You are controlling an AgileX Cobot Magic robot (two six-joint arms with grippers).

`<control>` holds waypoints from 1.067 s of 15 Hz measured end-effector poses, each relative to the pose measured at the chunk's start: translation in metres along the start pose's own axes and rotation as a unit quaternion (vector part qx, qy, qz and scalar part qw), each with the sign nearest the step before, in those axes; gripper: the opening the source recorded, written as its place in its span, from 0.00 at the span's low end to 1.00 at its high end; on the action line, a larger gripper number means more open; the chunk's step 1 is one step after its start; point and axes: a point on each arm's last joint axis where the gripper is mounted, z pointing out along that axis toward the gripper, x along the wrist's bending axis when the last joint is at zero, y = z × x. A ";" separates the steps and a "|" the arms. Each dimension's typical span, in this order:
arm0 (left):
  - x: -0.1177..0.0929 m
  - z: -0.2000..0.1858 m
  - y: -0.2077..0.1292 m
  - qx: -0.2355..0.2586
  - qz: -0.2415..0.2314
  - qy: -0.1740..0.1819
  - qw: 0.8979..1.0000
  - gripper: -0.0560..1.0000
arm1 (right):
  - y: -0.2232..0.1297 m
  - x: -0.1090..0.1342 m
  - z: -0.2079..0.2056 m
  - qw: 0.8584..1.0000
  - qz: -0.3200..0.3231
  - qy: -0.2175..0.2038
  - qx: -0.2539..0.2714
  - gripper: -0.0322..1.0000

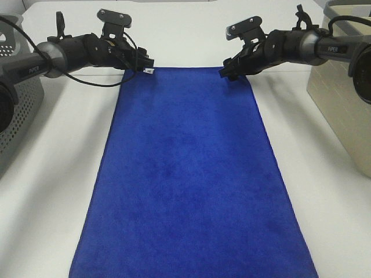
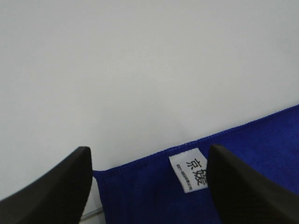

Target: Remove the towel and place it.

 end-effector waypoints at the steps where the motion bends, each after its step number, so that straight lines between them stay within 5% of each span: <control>1: 0.000 -0.001 0.001 0.005 0.001 -0.003 1.000 0.67 | 0.009 -0.003 -0.009 1.000 -0.005 -0.001 -0.001 0.79; 6: -0.006 -0.037 0.042 0.097 -0.008 -0.050 0.994 0.67 | 0.047 -0.013 -0.068 0.998 -0.006 0.027 0.061 0.79; 8: -0.006 -0.063 0.061 0.167 -0.014 -0.057 0.984 0.67 | 0.062 -0.014 -0.103 0.993 0.009 0.058 0.104 0.77; 13: 0.004 -0.144 0.108 0.312 -0.033 -0.011 0.949 0.68 | 0.086 -0.011 -0.189 0.967 0.083 0.129 0.202 0.76; 16: 0.012 -0.192 0.152 0.277 -0.035 0.027 0.960 0.69 | 0.105 -0.021 -0.243 0.962 0.140 0.096 0.216 0.76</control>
